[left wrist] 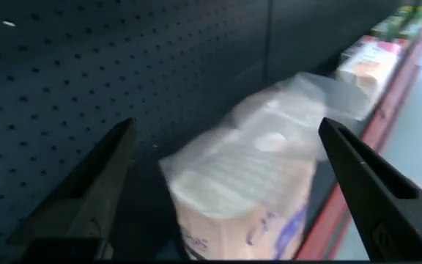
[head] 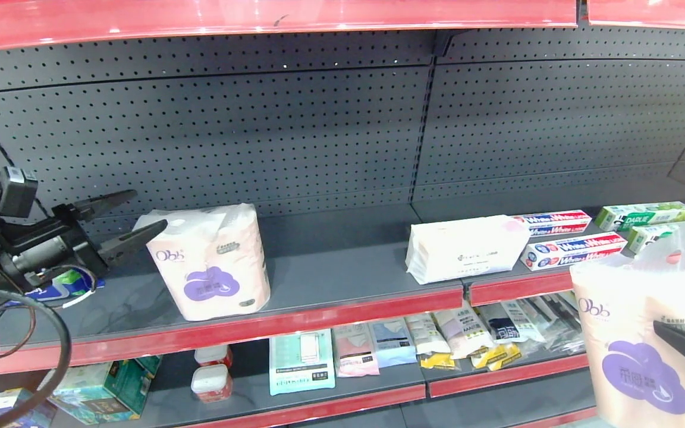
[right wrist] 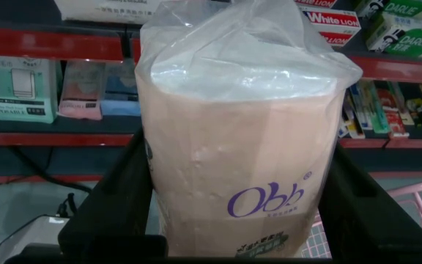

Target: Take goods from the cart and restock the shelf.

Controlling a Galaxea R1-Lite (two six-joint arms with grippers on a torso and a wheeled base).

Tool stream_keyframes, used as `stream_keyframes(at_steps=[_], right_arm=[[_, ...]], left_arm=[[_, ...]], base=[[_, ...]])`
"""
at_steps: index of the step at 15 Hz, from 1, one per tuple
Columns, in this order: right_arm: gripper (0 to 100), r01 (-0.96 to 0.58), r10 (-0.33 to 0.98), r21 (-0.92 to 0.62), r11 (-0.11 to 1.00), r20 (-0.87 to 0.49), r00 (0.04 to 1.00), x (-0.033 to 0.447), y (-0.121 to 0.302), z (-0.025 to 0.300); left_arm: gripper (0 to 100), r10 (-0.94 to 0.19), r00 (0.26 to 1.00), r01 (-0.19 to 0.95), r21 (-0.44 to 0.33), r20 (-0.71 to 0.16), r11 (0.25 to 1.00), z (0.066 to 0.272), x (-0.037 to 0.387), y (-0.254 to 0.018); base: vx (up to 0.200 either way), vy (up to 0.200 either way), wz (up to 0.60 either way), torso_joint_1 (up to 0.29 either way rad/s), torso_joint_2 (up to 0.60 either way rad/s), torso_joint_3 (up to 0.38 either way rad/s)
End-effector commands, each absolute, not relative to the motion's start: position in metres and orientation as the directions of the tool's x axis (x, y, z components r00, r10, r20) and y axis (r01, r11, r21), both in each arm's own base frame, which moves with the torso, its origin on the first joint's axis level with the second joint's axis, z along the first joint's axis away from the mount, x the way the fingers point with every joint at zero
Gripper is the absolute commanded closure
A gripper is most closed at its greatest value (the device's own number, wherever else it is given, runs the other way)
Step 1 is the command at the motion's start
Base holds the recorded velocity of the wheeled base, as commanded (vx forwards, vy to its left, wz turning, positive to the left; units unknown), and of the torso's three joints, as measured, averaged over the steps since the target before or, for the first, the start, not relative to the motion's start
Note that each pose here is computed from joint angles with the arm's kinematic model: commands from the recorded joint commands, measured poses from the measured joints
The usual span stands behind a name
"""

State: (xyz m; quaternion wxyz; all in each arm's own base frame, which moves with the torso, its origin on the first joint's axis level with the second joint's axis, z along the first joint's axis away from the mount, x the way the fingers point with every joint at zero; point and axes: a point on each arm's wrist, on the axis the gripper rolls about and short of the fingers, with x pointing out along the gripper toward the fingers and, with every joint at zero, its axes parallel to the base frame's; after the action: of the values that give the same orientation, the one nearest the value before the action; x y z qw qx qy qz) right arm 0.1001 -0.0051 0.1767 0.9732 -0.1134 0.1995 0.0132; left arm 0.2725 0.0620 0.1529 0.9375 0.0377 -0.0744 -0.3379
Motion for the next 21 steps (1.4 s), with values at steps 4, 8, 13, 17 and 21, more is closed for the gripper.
stream_keyframes(at_steps=[4, 8, 13, 17, 21], right_arm=[[100, -0.071, -0.017, -0.212, 0.975, -0.387, 0.922, 0.101, -0.005, 0.179], [100, -0.069, -0.016, -0.213, 0.975, -0.372, 0.928, 0.101, -0.005, 0.182], [100, -0.069, -0.009, -0.217, 0.974, -0.338, 0.941, 0.095, -0.004, 0.186], [100, -0.105, 0.037, -0.214, 0.971, -0.301, 0.953, 0.091, -0.001, 0.192], [100, -0.100, 0.032, -0.222, 0.970, -0.290, 0.957, 0.088, -0.001, 0.193]], left_arm=[[0, -0.344, 0.915, 0.333, 0.088, 0.209, 0.939, 0.173, 0.248, 0.058], [0, 0.051, 0.973, -0.046, -0.030, 0.223, 0.999, 0.190, 0.234, 0.060], [0, 0.075, 0.996, -0.071, -0.103, 0.039, 0.992, 0.208, 0.167, 0.041], [0, -0.152, 0.987, 0.147, -0.093, -0.049, 0.985, 0.216, 0.089, 0.014], [0, -0.220, 0.965, 0.221, -0.007, -0.142, 0.975, 0.188, 0.022, -0.005]], base=[[0.000, 0.000, 0.00, 0.000, 0.00, 0.000], [0.000, 0.000, 0.00, 0.000, 0.00, 0.000], [0.000, 0.000, 0.00, 0.000, 0.00, 0.000], [0.000, 0.000, 0.00, 0.000, 0.00, 0.000], [0.000, 0.000, 0.00, 0.000, 0.00, 0.000]])
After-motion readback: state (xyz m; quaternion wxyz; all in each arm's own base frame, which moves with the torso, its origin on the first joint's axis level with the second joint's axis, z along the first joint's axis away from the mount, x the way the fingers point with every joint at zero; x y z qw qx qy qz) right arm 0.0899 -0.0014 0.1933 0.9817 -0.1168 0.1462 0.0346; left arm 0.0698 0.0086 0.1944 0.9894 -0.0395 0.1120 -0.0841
